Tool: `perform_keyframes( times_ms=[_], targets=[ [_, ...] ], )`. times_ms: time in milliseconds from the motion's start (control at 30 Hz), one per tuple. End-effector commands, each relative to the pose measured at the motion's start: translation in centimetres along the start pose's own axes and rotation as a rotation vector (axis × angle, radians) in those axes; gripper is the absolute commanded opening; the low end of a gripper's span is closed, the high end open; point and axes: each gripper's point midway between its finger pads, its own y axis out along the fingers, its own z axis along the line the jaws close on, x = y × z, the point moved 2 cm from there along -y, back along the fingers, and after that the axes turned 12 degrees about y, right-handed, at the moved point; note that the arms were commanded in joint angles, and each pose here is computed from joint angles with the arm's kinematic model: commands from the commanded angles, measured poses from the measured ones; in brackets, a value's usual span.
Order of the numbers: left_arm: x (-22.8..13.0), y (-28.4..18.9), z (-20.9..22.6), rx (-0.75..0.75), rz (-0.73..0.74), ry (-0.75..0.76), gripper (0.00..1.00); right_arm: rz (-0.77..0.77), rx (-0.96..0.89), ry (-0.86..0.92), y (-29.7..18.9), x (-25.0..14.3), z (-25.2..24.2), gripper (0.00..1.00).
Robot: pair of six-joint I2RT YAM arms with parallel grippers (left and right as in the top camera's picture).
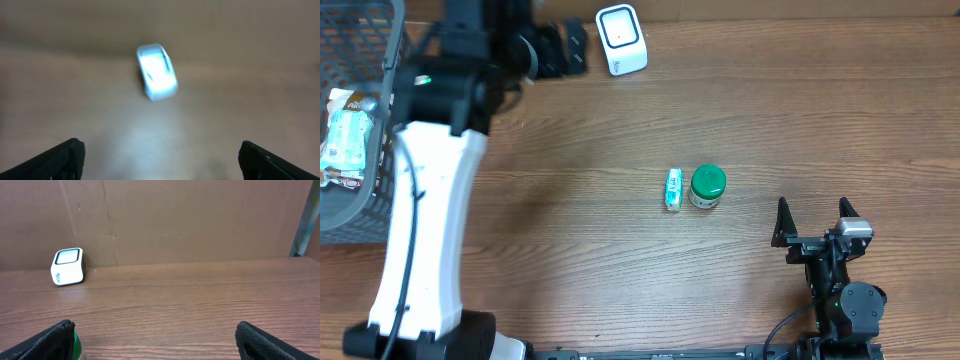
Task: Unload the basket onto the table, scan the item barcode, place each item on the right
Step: 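Raise the left gripper and move it into the grey basket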
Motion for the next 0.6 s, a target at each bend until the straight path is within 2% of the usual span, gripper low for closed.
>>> perform_keyframes(
  times_ms=[0, 100, 233, 367, 533, 567],
  targets=[
    [4.6, -6.7, 6.6, 0.349, -0.166, 0.096, 1.0, -0.006, -0.012, 0.004, 0.0, -0.1, -0.3, 1.0],
    [5.8, -9.1, 9.8, 0.436, -0.224, 0.048, 1.0, -0.006, -0.012, 0.004, 0.0, -0.1, -0.3, 1.0],
    [5.2, -10.8, 15.1, 0.548, -0.22, -0.026, 1.0, -0.006, -0.012, 0.004, 0.0, -0.1, -0.3, 1.0],
    [2.8, -10.9, 19.9, 0.605, -0.138, -0.105, 1.0, -0.006, -0.012, 0.004, 0.0, -0.1, -0.3, 1.0],
    [-1.1, -9.0, 24.4, 0.552, -0.009, -0.212, 1.0, -0.006, -0.012, 0.004, 0.0, -0.1, -0.3, 1.0],
    [-2.8, -7.8, 26.0, 0.52, 0.048, -0.262, 1.0, -0.006, -0.012, 0.004, 0.0, -0.1, -0.3, 1.0]
  ],
)
